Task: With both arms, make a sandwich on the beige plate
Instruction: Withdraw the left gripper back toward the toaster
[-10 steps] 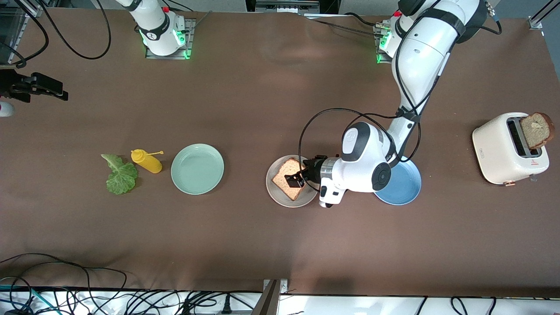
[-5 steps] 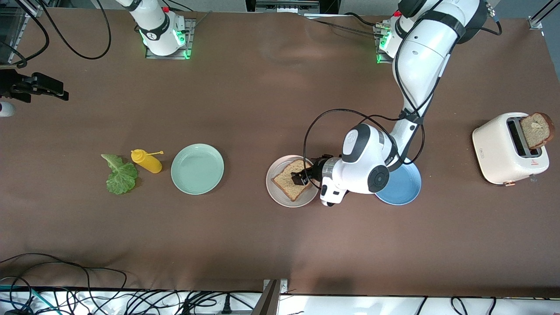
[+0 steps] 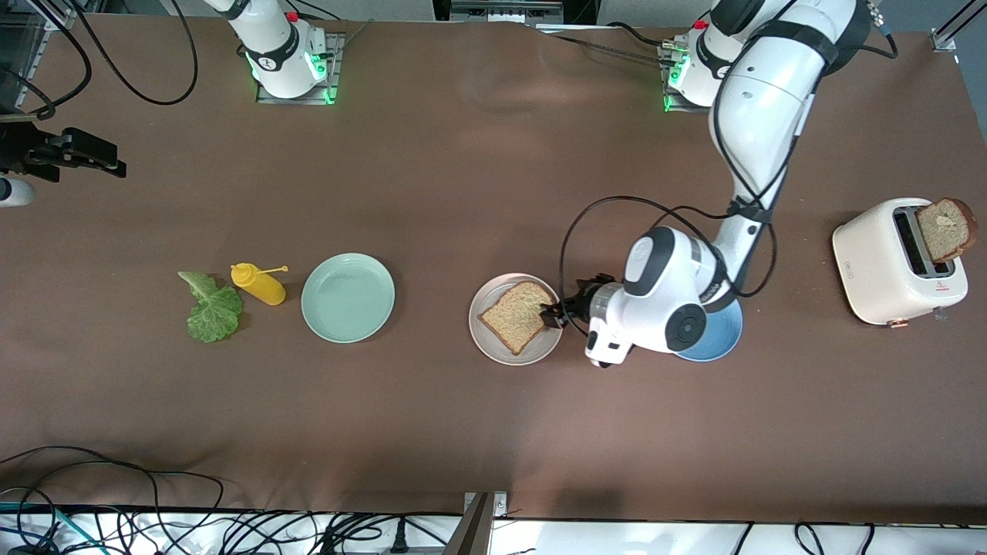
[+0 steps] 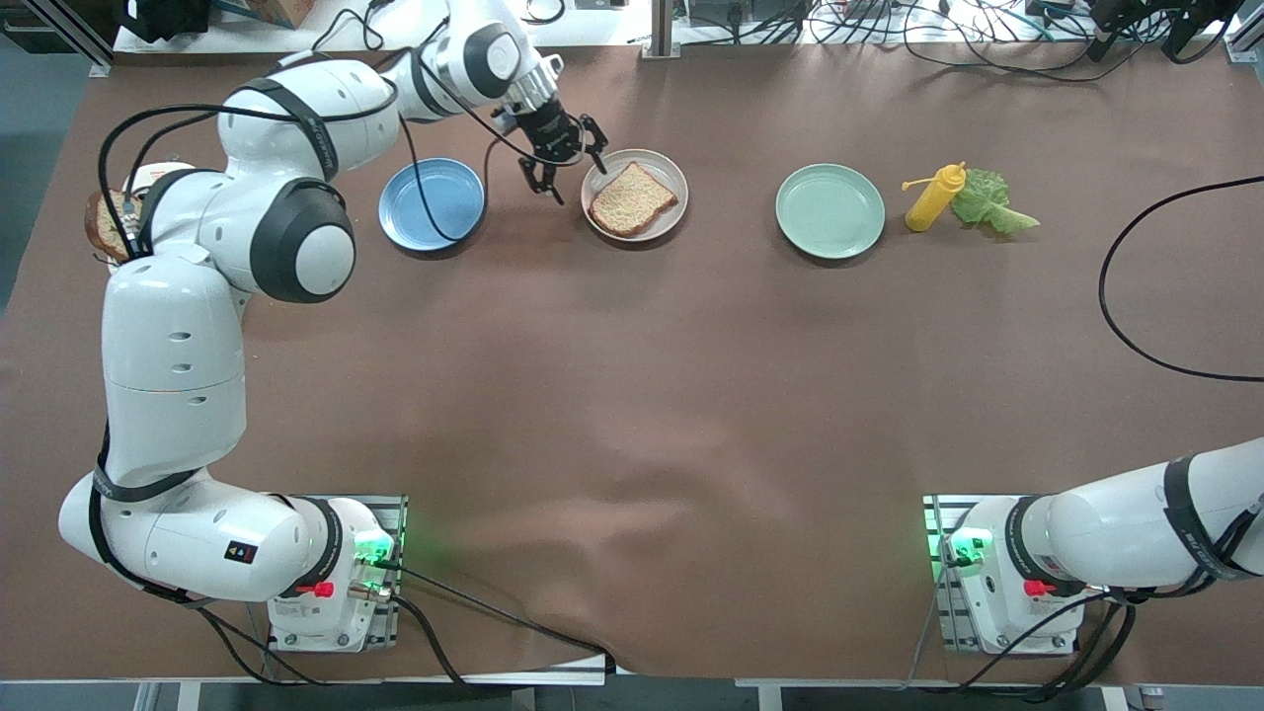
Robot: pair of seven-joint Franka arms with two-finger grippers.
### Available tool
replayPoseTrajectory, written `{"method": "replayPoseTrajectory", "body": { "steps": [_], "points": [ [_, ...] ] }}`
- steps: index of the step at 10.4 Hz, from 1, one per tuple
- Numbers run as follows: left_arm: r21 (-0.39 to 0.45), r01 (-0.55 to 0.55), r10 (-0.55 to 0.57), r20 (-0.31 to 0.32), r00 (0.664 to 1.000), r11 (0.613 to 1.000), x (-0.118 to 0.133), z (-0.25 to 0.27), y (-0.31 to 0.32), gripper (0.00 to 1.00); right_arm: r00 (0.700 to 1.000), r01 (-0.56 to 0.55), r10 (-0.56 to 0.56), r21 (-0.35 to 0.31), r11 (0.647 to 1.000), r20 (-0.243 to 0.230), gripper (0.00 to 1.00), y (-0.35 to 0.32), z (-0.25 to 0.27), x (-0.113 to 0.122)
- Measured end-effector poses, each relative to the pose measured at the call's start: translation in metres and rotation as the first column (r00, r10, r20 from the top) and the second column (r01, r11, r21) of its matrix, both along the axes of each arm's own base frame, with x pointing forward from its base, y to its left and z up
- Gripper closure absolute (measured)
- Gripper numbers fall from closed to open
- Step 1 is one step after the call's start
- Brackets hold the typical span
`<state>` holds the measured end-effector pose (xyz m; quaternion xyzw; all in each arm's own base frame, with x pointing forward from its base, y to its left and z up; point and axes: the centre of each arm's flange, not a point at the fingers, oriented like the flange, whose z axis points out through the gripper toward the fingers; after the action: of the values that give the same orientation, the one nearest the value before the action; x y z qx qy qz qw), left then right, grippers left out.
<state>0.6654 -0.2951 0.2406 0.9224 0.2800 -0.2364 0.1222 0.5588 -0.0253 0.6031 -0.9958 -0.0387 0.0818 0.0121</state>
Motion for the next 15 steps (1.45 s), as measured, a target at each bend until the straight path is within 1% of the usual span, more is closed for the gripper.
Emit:
{"method": "replayPoseTrajectory", "body": {
  "steps": [3,4,6,7,8,9,10,13,15],
  "points": [
    [0.152,0.062,-0.067,0.031,0.997,0.987,0.011,0.053,0.057,0.0,1.0,-0.001,0.001,0.0,1.0,0.001,0.0,0.0,0.0,0.0],
    [0.173,0.064,-0.073,0.046,0.996,0.983,0.015,0.072,0.078,0.0,1.0,-0.001,0.001,0.0,1.0,0.002,0.0,0.0,-0.001,0.001],
    [0.189,0.056,-0.074,0.092,0.993,0.98,0.026,0.109,0.13,0.0,1.0,-0.001,0.001,-0.001,1.0,0.005,0.0,0.001,-0.002,0.003],
    [0.219,0.071,-0.098,0.111,0.989,0.973,0.029,0.123,0.159,0.0,1.0,-0.001,0.001,-0.001,1.0,0.009,0.0,0.001,-0.002,0.003],
    [0.252,0.115,-0.147,0.112,0.983,0.961,0.028,0.137,0.182,0.0,1.0,-0.001,0.001,-0.002,1.0,0.01,0.0,0.001,-0.002,0.004],
    [0.274,0.163,-0.2,0.114,0.973,0.948,0.025,0.153,0.201,0.0,1.0,-0.002,0.002,-0.002,1.0,0.012,0.0,0.001,-0.002,0.004],
    [0.291,0.194,-0.241,0.136,0.961,0.937,0.024,0.174,0.22,0.0,1.0,-0.002,0.002,-0.002,1.0,0.015,0.0,0.001,-0.002,0.004],
    [0.32,0.245,-0.322,0.216,0.922,0.915,0.015,0.238,0.27,0.0,1.0,-0.003,0.003,-0.002,1.0,0.023,0.0,0.002,-0.001,0.005],
    [0.358,0.274,-0.368,0.23,0.901,0.893,0.01,0.259,0.281,0.0,1.0,-0.008,0.008,-0.001,1.0,0.023,0.0,0.004,-0.001,0.005]
  ]
}}
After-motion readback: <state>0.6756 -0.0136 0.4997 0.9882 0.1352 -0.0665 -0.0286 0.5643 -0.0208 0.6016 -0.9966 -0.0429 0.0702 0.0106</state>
